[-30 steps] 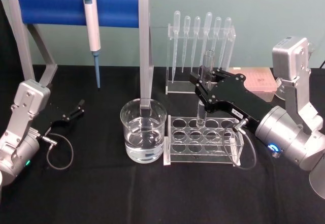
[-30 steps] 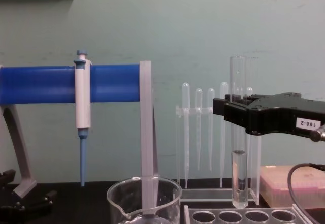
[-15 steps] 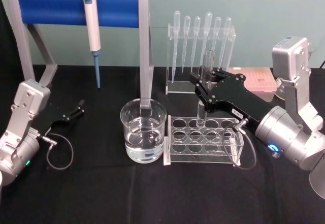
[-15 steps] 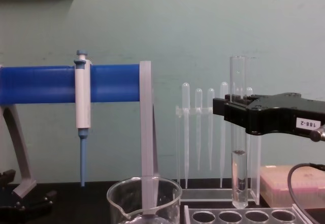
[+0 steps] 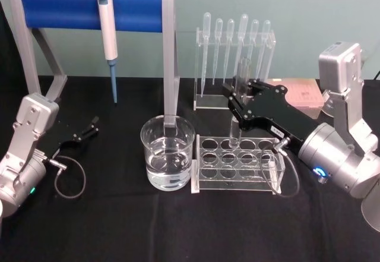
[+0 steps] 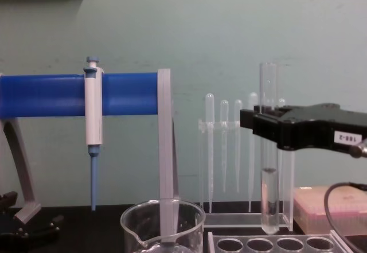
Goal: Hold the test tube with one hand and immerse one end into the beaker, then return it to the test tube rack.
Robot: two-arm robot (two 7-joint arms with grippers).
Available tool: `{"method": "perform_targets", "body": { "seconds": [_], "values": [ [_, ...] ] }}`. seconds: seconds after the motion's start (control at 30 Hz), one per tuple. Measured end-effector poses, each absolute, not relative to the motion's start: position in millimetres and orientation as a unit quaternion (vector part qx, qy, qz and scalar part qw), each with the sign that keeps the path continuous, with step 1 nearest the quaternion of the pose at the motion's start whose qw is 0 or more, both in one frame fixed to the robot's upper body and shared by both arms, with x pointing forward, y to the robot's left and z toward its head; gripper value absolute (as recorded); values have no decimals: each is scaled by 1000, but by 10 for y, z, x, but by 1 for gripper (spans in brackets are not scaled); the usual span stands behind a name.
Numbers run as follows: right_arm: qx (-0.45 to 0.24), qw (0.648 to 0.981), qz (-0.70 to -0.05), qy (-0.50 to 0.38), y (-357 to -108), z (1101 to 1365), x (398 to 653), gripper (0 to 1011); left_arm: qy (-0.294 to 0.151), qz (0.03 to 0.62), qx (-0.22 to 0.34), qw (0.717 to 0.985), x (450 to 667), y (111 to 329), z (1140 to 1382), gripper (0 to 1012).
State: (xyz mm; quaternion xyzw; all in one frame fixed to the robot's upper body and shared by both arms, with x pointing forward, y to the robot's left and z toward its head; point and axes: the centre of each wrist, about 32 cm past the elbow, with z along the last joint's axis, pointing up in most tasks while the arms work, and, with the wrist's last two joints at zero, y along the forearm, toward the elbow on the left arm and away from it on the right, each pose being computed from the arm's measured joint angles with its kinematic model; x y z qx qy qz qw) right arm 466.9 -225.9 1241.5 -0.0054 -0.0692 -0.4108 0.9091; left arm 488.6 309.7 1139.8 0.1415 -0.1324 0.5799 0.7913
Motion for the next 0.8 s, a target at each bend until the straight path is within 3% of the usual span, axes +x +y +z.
{"method": "perform_targets", "body": {
  "seconds": [0.17,0.4,0.8],
  "values": [
    [4,910,-408,-72,-2186,12490,4690,225,-132,580,141,791,4886,3097,11398,1000],
    [13,921,-380,-79,-1891,12611,4888,225,-132,580,141,791,4886,3097,11398,1000],
    [15,936,-346,-68,-1440,12551,5223,225,-132,580,141,791,4886,3097,11398,1000]
  ]
}}
